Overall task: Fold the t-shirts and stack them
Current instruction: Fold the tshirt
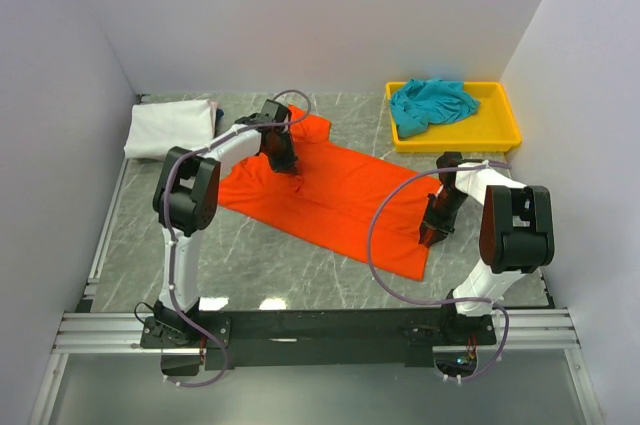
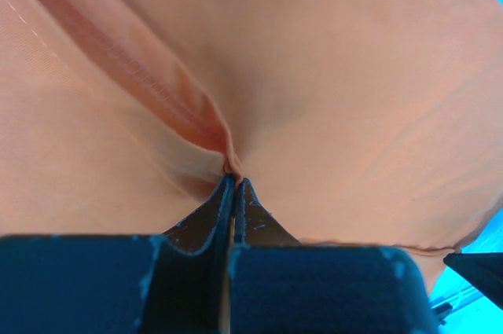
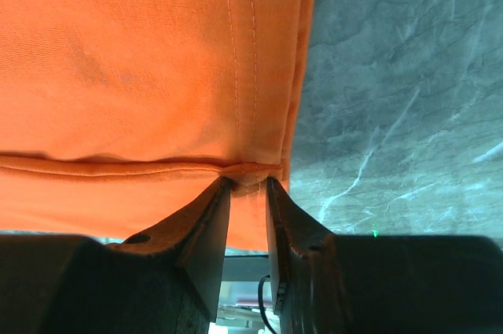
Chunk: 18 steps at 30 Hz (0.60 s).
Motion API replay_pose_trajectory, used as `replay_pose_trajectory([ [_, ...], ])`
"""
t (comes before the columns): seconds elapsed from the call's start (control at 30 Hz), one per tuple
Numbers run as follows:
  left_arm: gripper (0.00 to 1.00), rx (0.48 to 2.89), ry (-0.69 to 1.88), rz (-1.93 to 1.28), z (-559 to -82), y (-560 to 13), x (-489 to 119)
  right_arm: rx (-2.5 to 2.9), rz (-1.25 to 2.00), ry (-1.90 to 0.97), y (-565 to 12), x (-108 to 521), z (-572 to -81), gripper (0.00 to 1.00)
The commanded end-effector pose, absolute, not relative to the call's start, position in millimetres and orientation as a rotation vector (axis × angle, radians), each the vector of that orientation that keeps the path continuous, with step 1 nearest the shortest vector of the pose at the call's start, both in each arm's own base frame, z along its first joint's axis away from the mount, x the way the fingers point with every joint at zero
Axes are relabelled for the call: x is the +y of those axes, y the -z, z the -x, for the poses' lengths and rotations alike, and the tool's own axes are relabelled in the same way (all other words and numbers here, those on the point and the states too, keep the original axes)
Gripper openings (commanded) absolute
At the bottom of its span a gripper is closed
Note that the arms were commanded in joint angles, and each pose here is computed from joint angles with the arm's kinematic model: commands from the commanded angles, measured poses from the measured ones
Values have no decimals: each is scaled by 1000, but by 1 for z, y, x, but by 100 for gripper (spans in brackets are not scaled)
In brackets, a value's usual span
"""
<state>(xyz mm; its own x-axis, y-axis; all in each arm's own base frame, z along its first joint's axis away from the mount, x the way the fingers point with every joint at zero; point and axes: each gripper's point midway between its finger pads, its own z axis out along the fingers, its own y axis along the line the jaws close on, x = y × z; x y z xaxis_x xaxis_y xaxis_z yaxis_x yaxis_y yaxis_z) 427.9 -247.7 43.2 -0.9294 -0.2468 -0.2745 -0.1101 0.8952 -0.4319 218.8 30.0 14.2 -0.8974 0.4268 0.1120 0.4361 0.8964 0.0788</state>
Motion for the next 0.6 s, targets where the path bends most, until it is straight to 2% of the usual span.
replay_pose_trajectory([
  [0.0, 4, 2726, 613, 196, -432, -52, -260, -2990, 668, 158, -15, 28, -227, 32],
  [0.13, 14, 2715, 628, 182, -434, -55, -264, -2988, 665, 163, -14, 29, -227, 32],
  [0.17, 22, 2716, 637, 182, -434, -56, -265, -2987, 665, 160, -14, 29, -227, 32],
  [0.23, 33, 2708, 663, 173, -434, -59, -269, -2987, 660, 157, -15, 28, -227, 32],
  [0.27, 43, 2705, 673, 172, -435, -60, -270, -2986, 660, 154, -15, 28, -227, 32],
  [0.37, 57, 2665, 729, 165, -437, -76, -276, -2989, 660, 148, -16, 27, -226, 32],
  [0.57, 68, 2535, 826, 158, -447, -137, -282, -3000, 664, 121, -20, 24, -226, 32],
])
